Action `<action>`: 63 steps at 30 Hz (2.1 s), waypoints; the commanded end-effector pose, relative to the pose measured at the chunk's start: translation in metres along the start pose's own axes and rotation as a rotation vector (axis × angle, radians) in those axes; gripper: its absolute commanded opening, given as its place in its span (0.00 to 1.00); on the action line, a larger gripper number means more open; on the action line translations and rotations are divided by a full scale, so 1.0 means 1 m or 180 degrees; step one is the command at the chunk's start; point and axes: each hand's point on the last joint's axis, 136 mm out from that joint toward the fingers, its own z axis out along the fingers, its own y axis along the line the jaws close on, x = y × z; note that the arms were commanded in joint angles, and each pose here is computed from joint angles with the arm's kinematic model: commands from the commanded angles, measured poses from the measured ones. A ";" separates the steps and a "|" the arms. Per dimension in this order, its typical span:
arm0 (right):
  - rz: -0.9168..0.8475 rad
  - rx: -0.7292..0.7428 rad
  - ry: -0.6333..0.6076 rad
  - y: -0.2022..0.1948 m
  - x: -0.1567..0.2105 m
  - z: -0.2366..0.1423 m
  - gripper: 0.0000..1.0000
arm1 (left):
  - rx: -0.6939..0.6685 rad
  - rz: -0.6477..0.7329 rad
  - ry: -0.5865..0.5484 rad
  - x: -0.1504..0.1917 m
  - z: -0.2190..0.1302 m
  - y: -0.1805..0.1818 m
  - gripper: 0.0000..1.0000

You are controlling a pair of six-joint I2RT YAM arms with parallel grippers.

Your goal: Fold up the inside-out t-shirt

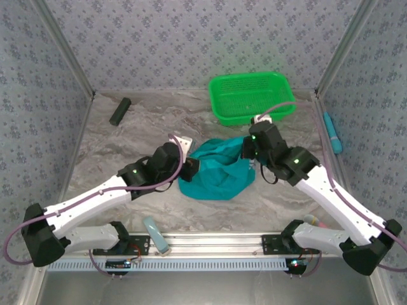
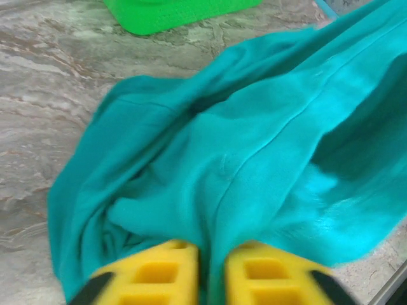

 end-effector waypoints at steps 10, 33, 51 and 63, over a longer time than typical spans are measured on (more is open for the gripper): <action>0.0135 -0.0406 -0.0364 0.020 -0.059 -0.018 0.00 | 0.0762 -0.0035 0.0122 -0.027 -0.005 -0.025 0.80; 0.0358 -0.0393 -0.0107 0.021 -0.042 -0.008 0.00 | 0.0631 0.0024 0.0450 0.020 0.076 -0.079 0.86; 0.0108 0.0151 0.0133 -0.005 -0.012 0.022 0.00 | 0.0418 -0.0210 0.0641 0.029 0.044 -0.042 0.00; 0.0065 0.0375 -0.0402 -0.008 -0.108 0.060 0.00 | -0.0345 0.0023 -0.0299 -0.139 -0.021 0.054 0.00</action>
